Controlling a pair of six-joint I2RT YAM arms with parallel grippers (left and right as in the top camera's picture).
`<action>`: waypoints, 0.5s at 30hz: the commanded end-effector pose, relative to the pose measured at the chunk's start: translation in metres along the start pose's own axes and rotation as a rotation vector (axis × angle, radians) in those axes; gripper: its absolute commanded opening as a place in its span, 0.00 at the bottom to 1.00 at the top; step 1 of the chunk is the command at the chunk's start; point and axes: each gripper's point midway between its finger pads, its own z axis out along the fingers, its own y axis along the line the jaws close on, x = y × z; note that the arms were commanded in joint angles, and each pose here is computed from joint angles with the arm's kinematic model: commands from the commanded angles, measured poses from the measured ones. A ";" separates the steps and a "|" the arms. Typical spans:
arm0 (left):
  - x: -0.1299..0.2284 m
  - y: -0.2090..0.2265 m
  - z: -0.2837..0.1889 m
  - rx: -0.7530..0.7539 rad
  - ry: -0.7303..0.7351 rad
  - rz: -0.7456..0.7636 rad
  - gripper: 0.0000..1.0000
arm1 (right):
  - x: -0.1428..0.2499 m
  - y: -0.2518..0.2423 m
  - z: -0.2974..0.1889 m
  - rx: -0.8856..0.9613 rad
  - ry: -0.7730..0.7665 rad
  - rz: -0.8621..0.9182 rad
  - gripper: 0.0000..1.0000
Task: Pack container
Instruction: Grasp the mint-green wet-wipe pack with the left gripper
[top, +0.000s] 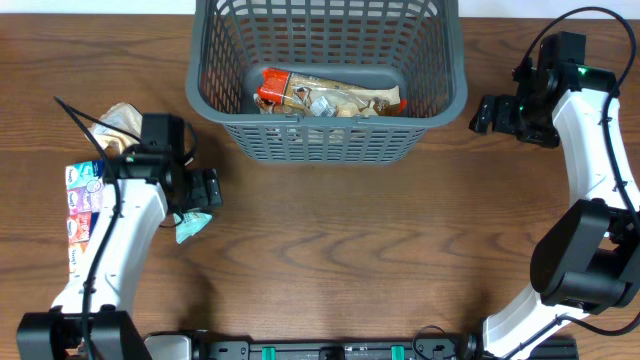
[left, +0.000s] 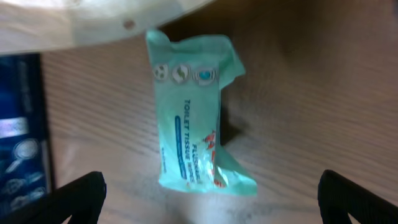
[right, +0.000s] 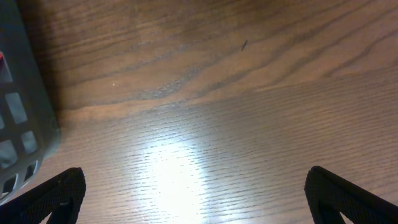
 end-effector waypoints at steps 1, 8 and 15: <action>0.007 -0.003 0.013 0.028 0.009 0.037 0.99 | 0.003 0.005 0.004 -0.010 0.012 -0.010 0.99; 0.004 -0.006 0.042 0.027 0.017 -0.006 0.99 | 0.006 0.004 0.004 -0.009 0.025 -0.013 0.99; 0.007 0.000 0.071 0.006 0.079 -0.076 0.99 | 0.010 0.004 0.004 -0.007 0.041 -0.027 0.99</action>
